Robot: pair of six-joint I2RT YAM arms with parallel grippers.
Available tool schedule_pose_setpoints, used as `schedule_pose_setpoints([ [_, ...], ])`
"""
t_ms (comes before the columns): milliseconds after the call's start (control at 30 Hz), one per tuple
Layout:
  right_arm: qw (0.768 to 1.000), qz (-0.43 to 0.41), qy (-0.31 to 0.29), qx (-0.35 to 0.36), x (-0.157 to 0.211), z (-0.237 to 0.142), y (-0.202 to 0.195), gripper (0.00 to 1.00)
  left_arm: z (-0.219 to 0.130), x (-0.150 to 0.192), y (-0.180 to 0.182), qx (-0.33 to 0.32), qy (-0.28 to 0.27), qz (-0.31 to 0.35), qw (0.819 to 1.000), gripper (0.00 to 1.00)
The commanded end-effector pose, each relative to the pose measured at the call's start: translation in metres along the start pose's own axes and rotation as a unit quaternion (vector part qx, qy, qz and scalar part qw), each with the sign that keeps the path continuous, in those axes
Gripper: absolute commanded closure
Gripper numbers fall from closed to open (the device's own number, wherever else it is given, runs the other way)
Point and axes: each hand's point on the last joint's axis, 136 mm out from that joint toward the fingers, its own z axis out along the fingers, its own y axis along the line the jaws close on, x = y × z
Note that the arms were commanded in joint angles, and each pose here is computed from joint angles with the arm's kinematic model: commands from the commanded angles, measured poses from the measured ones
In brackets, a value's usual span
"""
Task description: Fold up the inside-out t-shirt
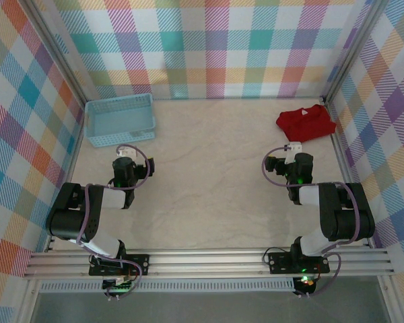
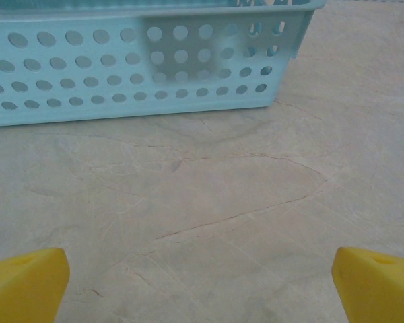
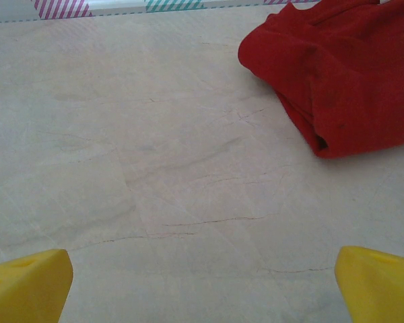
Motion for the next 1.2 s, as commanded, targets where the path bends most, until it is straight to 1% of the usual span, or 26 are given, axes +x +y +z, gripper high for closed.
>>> schedule_pose_setpoints([
  [0,1.000,0.003,-0.025,-0.011,-0.0128,0.0002,0.0039,0.00,0.0020,-0.0080,0.0019,0.002,-0.013,0.002,1.000,0.00],
  [1167,1.000,0.004,-0.023,-0.012,-0.0120,0.0005,0.0041,0.00,0.0021,-0.0089,0.0017,0.003,-0.014,0.001,1.000,0.00],
])
